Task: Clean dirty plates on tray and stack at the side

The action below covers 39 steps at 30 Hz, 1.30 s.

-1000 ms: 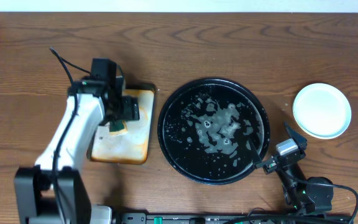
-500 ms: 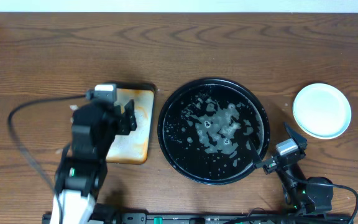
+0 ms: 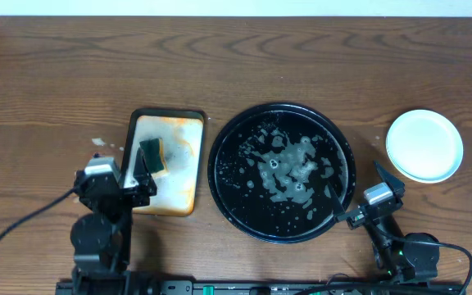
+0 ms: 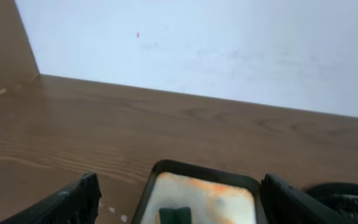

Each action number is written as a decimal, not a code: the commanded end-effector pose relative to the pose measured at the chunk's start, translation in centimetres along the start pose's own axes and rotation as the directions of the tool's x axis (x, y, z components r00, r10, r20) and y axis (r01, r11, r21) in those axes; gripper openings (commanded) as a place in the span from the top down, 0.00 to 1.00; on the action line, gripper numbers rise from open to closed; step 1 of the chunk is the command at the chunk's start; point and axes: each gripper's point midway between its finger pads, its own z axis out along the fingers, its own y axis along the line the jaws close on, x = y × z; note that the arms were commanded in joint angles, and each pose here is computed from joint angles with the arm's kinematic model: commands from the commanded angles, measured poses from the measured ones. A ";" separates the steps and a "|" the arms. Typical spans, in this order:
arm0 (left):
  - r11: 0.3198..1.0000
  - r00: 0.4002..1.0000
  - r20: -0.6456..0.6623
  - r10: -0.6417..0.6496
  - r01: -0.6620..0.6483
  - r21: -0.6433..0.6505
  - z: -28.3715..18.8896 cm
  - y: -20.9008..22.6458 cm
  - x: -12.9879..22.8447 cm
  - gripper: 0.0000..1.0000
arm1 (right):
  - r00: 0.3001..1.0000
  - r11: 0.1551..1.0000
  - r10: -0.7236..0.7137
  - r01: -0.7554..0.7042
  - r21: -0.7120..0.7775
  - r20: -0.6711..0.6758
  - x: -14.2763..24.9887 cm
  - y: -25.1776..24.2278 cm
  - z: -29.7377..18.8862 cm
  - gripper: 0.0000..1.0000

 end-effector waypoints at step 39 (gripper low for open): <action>0.987 0.990 0.005 -0.141 0.141 -0.073 0.7 2.3 8.8 0.17 | 1.000 1.000 -0.010 0.010 0.008 0.001 0.1 -0.2 0.0 0.01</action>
